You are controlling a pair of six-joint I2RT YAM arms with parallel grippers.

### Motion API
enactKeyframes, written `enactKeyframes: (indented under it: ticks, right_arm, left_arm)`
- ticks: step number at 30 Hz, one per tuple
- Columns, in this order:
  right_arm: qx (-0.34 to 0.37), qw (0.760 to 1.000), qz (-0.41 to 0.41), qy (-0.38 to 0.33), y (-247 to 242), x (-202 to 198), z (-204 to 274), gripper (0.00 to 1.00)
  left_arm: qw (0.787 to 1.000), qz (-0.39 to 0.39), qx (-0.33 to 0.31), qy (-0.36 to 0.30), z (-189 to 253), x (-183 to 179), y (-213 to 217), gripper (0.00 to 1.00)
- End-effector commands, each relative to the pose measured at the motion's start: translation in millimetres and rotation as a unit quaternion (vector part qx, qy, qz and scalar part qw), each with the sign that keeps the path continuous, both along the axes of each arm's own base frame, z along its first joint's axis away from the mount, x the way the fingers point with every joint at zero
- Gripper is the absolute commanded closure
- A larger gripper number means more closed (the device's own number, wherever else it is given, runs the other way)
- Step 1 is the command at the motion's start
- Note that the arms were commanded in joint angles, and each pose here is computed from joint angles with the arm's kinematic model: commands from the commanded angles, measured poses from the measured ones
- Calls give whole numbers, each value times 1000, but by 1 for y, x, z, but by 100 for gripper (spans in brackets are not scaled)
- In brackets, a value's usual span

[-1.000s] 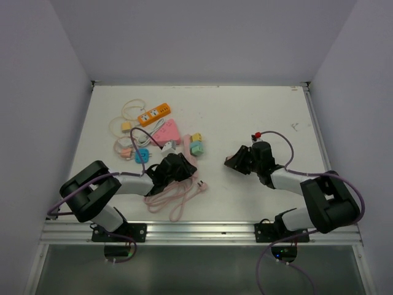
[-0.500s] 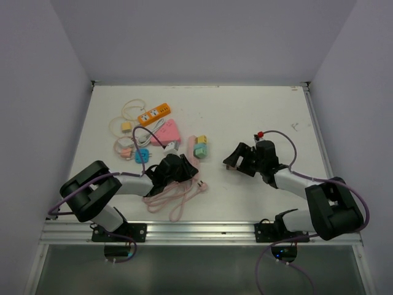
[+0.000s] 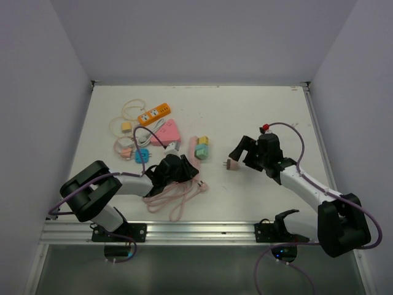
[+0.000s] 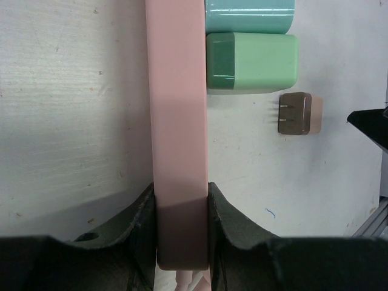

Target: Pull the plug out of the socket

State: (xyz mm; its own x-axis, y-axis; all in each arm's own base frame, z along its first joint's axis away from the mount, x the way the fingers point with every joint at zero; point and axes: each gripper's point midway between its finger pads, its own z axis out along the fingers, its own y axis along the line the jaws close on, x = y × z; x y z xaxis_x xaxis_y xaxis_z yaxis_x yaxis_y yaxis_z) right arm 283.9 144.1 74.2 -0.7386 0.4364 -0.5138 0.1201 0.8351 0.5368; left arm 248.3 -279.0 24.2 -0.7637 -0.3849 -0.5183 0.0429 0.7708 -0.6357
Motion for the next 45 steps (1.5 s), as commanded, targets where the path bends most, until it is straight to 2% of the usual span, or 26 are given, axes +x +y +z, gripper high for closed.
enactKeyframes:
  ticks: [1,7,13,21,28,33,37,40,41,43,44,45]
  right_arm:
    - [51,996,44,-50,30,12,39,5]
    - [105,988,99,-62,85,23,56,5]
    - [128,983,125,-51,126,37,48,5]
    - [136,981,137,-15,149,47,18,9]
    - [143,978,154,-10,162,45,12,17]
    - [149,976,159,-6,165,42,6,30]
    - [151,975,160,-2,165,40,1,46]
    - [151,975,161,0,165,38,-3,62]
    - [152,975,161,1,165,38,-3,71]
    - [152,975,163,1,164,36,-4,80]
    - [151,975,164,3,164,35,-5,87]
    - [152,974,166,2,164,34,-4,91]
  left_arm:
    - [997,-17,74,29,-37,-19,26,100]
    - [997,-19,72,30,-38,-20,25,100]
    - [997,-18,69,29,-37,-20,26,100]
    - [997,-19,69,29,-37,-21,26,100]
    - [997,-21,69,32,-39,-21,24,100]
    - [997,-20,69,31,-38,-20,25,100]
    - [997,-22,68,31,-38,-21,24,100]
    - [997,-24,63,29,-36,-21,23,100]
    - [997,-24,62,29,-37,-21,23,100]
    - [998,-27,56,27,-34,-21,21,100]
    - [998,-28,54,26,-33,-22,20,95]
    - [998,-29,53,24,-32,-22,20,89]
